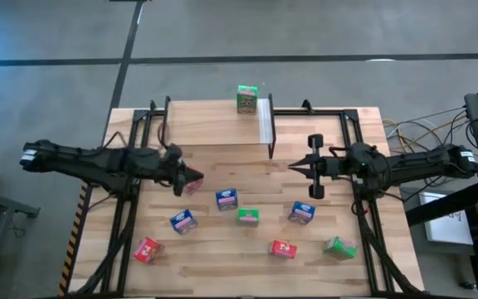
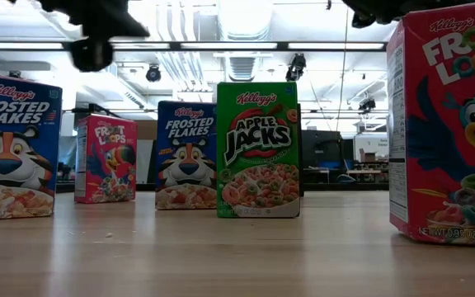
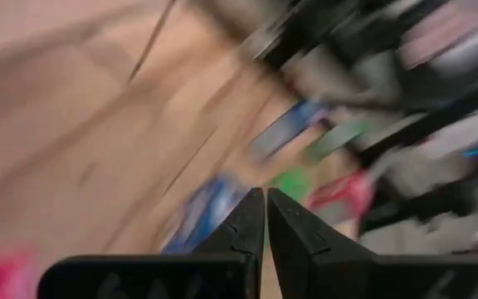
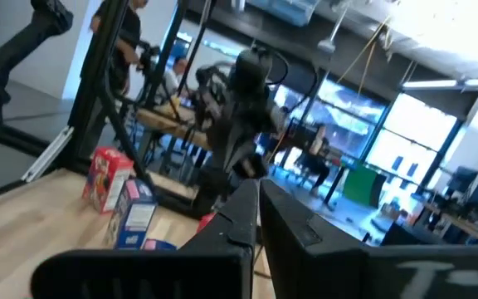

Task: Stack cereal on shelf
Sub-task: Put the top red cereal box on the shelf

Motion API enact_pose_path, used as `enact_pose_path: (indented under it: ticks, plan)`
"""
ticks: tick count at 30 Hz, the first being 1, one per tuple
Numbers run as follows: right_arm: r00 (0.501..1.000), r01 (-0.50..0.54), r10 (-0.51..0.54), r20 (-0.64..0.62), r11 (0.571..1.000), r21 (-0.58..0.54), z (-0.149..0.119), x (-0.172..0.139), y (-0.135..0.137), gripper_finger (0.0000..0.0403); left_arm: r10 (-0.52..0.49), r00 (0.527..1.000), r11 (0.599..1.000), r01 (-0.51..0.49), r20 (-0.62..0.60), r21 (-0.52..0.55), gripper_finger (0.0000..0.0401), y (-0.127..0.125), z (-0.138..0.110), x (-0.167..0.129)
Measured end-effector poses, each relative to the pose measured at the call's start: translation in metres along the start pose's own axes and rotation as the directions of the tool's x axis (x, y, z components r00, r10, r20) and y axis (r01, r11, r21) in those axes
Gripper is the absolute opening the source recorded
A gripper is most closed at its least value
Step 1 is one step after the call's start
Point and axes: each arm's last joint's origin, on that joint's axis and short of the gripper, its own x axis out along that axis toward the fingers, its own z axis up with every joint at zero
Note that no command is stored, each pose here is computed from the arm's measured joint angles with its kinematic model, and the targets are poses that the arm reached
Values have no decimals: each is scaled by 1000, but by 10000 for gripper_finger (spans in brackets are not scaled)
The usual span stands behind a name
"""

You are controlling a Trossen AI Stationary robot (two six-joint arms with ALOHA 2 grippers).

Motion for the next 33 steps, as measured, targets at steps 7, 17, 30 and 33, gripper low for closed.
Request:
enact_pose_path:
  ticks: [7,17,30,33]
  plan:
    - [999,21,-20,51,1000,-7,2,-18,2,9,340,894,914,-387,-293,-121,2,-3,1,-3]
    - [997,33,-33,71,999,-8,5,-25,1,9,490,773,827,-558,-404,-65,8,-21,14,13]
    - [997,31,-32,67,999,5,4,-24,2,9,586,684,762,-648,-434,7,181,-16,9,27]
    - [997,31,-32,67,999,6,4,-24,2,9,614,671,745,-667,-415,22,216,-13,8,28]
